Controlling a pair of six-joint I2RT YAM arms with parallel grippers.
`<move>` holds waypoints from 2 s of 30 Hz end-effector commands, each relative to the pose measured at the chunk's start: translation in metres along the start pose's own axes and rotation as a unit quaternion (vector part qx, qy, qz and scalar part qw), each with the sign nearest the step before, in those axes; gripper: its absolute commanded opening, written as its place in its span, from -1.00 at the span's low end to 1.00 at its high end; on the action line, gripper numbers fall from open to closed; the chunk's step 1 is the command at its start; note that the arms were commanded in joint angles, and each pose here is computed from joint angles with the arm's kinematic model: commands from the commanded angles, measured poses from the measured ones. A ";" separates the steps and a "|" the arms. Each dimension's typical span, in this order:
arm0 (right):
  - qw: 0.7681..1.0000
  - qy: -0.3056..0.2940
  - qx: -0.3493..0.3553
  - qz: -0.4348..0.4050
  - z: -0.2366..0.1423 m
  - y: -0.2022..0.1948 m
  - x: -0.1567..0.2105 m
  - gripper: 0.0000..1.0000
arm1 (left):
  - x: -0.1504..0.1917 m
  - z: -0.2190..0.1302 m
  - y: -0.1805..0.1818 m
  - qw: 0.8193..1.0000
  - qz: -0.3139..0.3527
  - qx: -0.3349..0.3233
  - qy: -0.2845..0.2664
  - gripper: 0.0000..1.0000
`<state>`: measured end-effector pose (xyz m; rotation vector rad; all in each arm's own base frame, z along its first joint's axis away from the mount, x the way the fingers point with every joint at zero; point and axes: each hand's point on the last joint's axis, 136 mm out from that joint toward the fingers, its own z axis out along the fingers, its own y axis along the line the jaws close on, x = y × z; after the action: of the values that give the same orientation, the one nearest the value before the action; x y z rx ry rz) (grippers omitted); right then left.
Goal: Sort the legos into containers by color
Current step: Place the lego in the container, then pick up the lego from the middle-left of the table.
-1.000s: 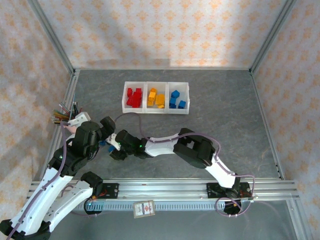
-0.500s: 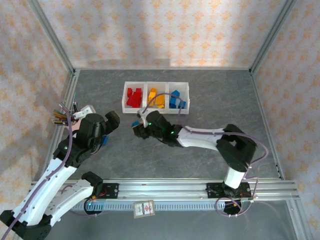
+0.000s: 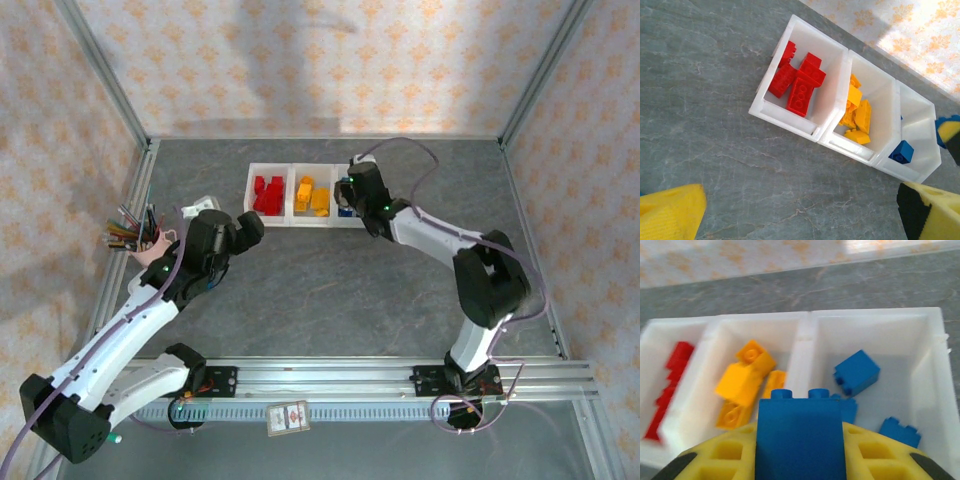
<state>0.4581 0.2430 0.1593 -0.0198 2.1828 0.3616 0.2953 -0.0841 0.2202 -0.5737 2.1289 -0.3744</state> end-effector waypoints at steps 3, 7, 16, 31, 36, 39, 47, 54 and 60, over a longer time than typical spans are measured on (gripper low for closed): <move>0.997 0.017 0.072 -0.004 0.032 -0.035 -0.004 -0.29 | -0.009 -0.001 -0.005 1.000 0.011 0.012 -0.016 0.99; 0.994 0.030 0.100 -0.012 0.048 -0.045 -0.004 -0.16 | -0.009 -0.004 0.001 1.000 0.011 0.005 -0.021 0.98; 0.998 0.016 0.056 -0.018 0.028 -0.025 -0.021 0.19 | -0.015 -0.013 -0.001 0.999 0.010 0.014 -0.031 0.98; 0.973 0.038 -0.185 -0.133 -0.054 0.126 0.058 0.51 | -0.031 -0.055 0.028 0.998 0.007 -0.033 -0.060 0.98; 0.945 0.046 -0.268 -0.181 -0.072 0.185 0.107 0.61 | -0.036 -0.075 0.040 0.996 -0.003 -0.044 -0.072 0.98; 0.927 0.040 -0.313 -0.204 -0.077 0.217 0.130 0.66 | -0.039 -0.084 0.044 0.996 -0.011 -0.045 -0.079 0.98; 0.894 0.019 -0.367 -0.258 -0.070 0.284 0.170 0.75 | -0.044 -0.092 0.042 0.995 -0.030 -0.037 -0.087 0.99; 0.878 0.010 -0.388 -0.280 -0.053 0.317 0.197 0.93 | -0.075 -0.099 0.009 0.992 -0.030 0.005 -0.119 0.98; 0.875 0.004 -0.373 -0.309 -0.028 0.336 0.222 0.99 | -0.082 -0.098 -0.008 0.992 -0.021 0.036 -0.123 0.98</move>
<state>0.2517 0.5688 0.0845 -1.1054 1.8367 0.8356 0.2544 -0.0400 0.3176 -0.6223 1.9093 -0.3545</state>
